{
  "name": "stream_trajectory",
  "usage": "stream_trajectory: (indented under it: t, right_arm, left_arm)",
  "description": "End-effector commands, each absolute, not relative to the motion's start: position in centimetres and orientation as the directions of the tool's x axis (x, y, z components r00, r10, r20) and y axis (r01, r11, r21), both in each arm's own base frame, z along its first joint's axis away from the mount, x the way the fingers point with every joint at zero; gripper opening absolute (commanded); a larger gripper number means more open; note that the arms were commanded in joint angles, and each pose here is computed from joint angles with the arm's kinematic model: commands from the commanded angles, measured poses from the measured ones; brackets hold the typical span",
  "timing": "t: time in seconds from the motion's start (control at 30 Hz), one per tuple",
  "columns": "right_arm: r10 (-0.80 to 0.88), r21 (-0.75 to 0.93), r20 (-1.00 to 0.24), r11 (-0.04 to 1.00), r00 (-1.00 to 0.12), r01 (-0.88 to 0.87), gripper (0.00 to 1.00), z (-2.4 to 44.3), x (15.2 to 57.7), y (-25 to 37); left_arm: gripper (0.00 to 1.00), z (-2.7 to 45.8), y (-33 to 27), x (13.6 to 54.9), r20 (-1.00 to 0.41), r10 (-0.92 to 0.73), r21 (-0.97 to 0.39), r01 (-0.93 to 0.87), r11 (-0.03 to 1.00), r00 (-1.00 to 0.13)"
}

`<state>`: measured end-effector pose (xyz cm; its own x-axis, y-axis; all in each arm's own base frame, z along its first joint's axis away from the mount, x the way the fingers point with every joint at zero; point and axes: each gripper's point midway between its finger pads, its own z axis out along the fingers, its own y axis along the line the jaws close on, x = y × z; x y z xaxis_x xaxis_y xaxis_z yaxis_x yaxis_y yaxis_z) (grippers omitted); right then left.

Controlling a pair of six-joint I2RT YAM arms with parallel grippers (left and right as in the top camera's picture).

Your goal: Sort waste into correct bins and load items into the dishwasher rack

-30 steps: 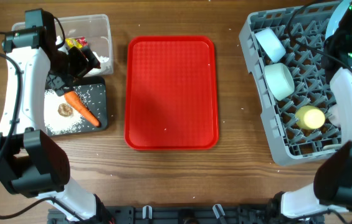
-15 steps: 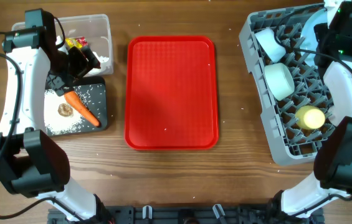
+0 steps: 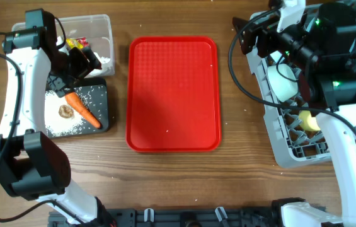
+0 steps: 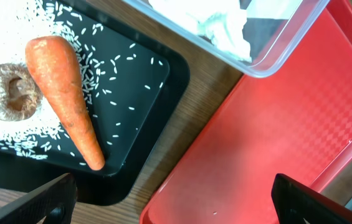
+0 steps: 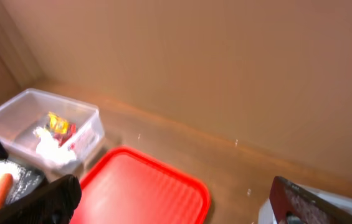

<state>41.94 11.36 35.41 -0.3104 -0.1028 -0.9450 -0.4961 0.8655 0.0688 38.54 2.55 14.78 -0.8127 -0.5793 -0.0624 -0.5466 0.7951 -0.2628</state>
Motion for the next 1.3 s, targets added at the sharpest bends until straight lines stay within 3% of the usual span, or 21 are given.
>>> stream_trajectory:
  t: [0.0,0.1,0.2,0.33,0.43,0.6,0.8,1.27]
  right_arm:
    - [-0.122,0.102,-0.906,0.866,-0.405,-0.489,1.00,32.8,41.6,11.3]
    - [-0.203,0.038,-0.861,0.889,-0.466,-0.456,1.00,30.5,39.6,9.9]
    - [-0.289,-0.097,-0.878,0.889,-0.382,-0.448,1.00,28.8,34.9,8.2]
    - [-0.182,-0.115,-0.966,0.939,-0.186,-0.323,1.00,24.9,27.2,5.2]
    - [-0.043,-0.011,-0.989,0.976,-0.144,-0.215,1.00,20.7,25.0,3.5]
    - [0.010,0.036,-0.992,0.978,-0.124,-0.206,1.00,15.5,24.6,3.4]
    - [0.000,0.002,-1.000,0.981,-0.007,-0.192,1.00,17.9,24.2,3.2]
    - [0.001,0.004,-1.000,0.982,-0.015,-0.191,1.00,17.7,24.3,3.1]
  left_arm:
    - [1.00,15.1,2.5,38.5,-0.068,-0.576,-0.274,-0.540,0.796,-0.815]
    - [1.00,15.1,2.5,38.5,-0.068,-0.576,-0.274,-0.540,0.796,-0.815]
    - [1.00,15.1,2.5,38.5,-0.068,-0.576,-0.274,-0.540,0.796,-0.815]
    - [1.00,15.1,2.5,38.5,-0.068,-0.576,-0.274,-0.540,0.796,-0.815]
    - [1.00,15.1,2.5,38.5,-0.068,-0.576,-0.274,-0.540,0.796,-0.815]
    - [1.00,15.1,2.5,38.5,-0.068,-0.576,-0.274,-0.540,0.796,-0.815]
    - [1.00,15.1,2.5,38.5,-0.068,-0.576,-0.274,-0.540,0.796,-0.815]
    - [1.00,15.1,2.5,38.5,-0.068,-0.576,-0.274,-0.540,0.796,-0.815]
